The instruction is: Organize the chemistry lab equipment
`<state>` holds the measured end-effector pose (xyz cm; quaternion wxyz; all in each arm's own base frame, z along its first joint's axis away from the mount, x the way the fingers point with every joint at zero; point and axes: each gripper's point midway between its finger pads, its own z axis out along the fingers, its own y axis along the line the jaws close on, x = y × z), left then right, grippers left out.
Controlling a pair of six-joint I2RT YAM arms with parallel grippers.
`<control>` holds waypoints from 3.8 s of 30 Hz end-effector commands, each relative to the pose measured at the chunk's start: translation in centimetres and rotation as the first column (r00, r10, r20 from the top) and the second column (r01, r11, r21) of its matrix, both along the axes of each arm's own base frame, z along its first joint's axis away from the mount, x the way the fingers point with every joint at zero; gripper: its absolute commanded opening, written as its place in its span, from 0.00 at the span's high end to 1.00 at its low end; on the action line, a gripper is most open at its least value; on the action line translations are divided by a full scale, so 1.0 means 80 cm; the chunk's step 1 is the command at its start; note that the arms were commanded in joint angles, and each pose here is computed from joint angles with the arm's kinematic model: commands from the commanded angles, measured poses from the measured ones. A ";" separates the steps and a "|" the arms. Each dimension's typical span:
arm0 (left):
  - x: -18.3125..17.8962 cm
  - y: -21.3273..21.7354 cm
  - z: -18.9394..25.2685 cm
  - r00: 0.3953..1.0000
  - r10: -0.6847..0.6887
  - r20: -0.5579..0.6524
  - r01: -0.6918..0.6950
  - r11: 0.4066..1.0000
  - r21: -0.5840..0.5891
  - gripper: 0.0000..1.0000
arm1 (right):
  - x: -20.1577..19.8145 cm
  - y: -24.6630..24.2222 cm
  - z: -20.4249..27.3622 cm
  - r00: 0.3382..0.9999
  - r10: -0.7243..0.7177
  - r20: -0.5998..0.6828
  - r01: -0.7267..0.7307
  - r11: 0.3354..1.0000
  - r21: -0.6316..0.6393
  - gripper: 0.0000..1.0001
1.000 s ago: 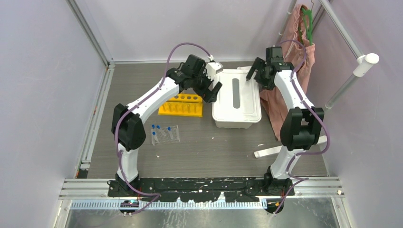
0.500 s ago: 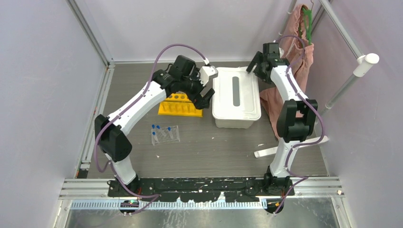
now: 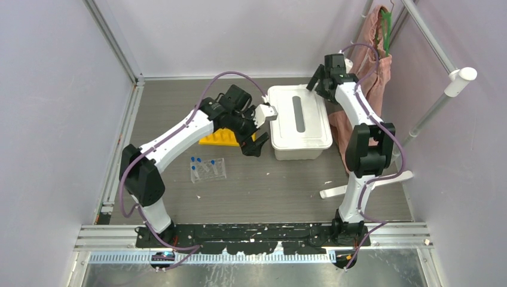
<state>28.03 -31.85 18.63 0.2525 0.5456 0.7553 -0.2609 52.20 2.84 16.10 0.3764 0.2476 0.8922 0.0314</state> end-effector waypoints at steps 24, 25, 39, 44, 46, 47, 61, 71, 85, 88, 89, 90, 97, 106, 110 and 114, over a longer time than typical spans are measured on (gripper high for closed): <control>0.071 0.227 0.173 0.789 0.585 0.188 -0.569 0.811 -0.135 0.00 | -0.145 0.007 0.210 0.938 0.083 0.337 -0.046 0.992 -0.118 0.00; 0.066 0.253 0.170 0.755 0.623 0.202 -0.609 0.782 -0.136 0.00 | -0.155 0.014 0.226 0.903 0.114 0.413 -0.076 0.991 -0.108 0.00; 0.018 0.418 0.011 0.420 0.886 0.197 -0.875 0.452 -0.170 0.00 | -0.305 -0.043 0.075 0.864 0.042 0.501 0.054 0.983 -0.174 0.00; 0.037 0.420 -0.049 0.390 0.906 0.163 -0.887 0.417 -0.200 0.00 | -0.310 -0.064 0.026 0.878 -0.036 0.477 0.146 0.970 -0.195 0.00; 0.051 0.421 -0.062 0.368 0.917 0.154 -0.888 0.396 -0.235 0.00 | -0.308 -0.074 0.006 0.878 -0.074 0.473 0.193 0.959 -0.207 0.00; 0.056 0.419 -0.073 0.371 0.918 0.137 -0.886 0.394 -0.242 0.00 | -0.306 -0.080 -0.003 0.876 -0.103 0.472 0.225 0.951 -0.210 0.00; 0.117 0.417 -0.130 0.379 0.916 0.134 -0.845 0.401 -0.353 0.00 | -0.269 -0.117 -0.058 0.875 -0.175 0.452 0.347 0.878 -0.331 0.00; 0.145 0.408 -0.133 0.372 0.919 0.131 -0.833 0.393 -0.390 0.00 | -0.227 -0.124 -0.067 0.860 -0.106 0.500 0.305 0.892 -0.334 0.00; 0.160 0.388 -0.135 0.342 0.933 0.114 -0.815 0.355 -0.459 0.00 | -0.197 -0.116 -0.087 0.841 -0.055 0.539 0.251 0.921 -0.297 0.00; 0.159 0.384 -0.136 0.343 0.929 0.138 -0.815 0.367 -0.448 0.00 | -0.192 -0.109 -0.100 0.845 -0.015 0.534 0.211 0.928 -0.307 0.00; 0.156 0.382 -0.138 0.343 0.927 0.154 -0.814 0.375 -0.443 0.00 | -0.189 -0.104 -0.102 0.841 0.016 0.540 0.187 0.930 -0.318 0.00; 0.152 0.378 -0.139 0.340 0.923 0.179 -0.809 0.384 -0.446 0.00 | -0.188 -0.104 -0.102 0.843 0.018 0.537 0.183 0.930 -0.318 0.00; 0.132 0.387 -0.137 0.225 0.939 0.259 -0.770 0.334 -0.543 0.00 | -0.185 -0.104 -0.105 0.854 0.016 0.520 0.179 0.930 -0.321 0.00; 0.144 0.391 -0.142 0.216 0.946 0.242 -0.802 0.313 -0.508 0.00 | -0.178 -0.109 -0.110 0.879 -0.019 0.477 0.193 0.928 -0.319 0.00; 0.144 0.390 -0.142 0.217 0.946 0.241 -0.802 0.313 -0.508 0.00 | -0.178 -0.109 -0.108 0.873 -0.017 0.488 0.195 0.928 -0.317 0.00; 0.144 0.390 -0.141 0.217 0.946 0.241 -0.802 0.313 -0.509 0.00 | -0.178 -0.109 -0.107 0.873 -0.015 0.488 0.196 0.927 -0.321 0.00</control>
